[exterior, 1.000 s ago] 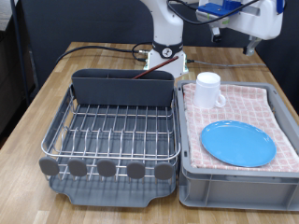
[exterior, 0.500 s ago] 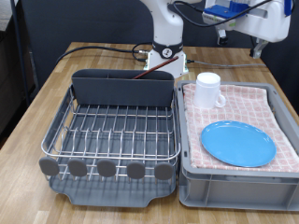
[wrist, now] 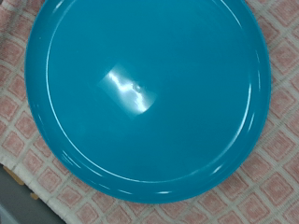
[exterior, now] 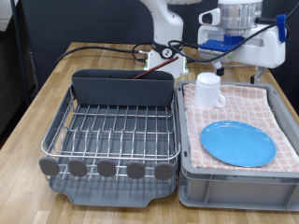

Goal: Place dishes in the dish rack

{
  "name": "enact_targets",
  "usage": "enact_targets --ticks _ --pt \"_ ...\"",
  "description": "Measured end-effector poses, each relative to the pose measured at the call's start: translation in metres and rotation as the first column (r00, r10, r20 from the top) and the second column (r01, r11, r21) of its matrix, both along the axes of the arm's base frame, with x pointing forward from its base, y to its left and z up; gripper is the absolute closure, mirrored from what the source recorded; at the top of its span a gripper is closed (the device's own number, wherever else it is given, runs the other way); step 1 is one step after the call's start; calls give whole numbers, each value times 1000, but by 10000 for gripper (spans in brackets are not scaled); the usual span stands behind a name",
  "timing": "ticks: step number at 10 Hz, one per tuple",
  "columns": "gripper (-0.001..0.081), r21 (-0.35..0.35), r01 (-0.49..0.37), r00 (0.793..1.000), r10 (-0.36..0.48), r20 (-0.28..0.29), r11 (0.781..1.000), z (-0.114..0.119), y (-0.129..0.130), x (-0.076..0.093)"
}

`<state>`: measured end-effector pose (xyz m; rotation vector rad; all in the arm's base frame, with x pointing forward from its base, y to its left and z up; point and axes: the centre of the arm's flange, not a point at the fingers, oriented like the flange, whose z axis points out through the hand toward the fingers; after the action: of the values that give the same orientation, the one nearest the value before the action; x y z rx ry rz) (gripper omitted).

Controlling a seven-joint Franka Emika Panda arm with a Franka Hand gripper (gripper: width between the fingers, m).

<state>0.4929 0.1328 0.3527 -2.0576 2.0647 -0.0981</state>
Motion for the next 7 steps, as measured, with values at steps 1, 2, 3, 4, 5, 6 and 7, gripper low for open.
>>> enact_targets --ticks 1,2,3,4,5,6,7 --pt "4 2 -6 1000 6 15 1000 -10 -2 -2" --pt "4 2 -9 1000 9 23 1000 -18 -3 -5" --pt "4 1 -13 999 13 30 1000 -25 -5 -9" --pt "4 1 -20 999 20 35 1000 -31 -6 -12" --pt "4 3 -26 999 26 40 1000 -37 -9 -15" --pt "4 8 -35 998 35 46 999 -44 -11 -17" --pt "4 14 -45 997 44 55 999 -50 -14 -19"
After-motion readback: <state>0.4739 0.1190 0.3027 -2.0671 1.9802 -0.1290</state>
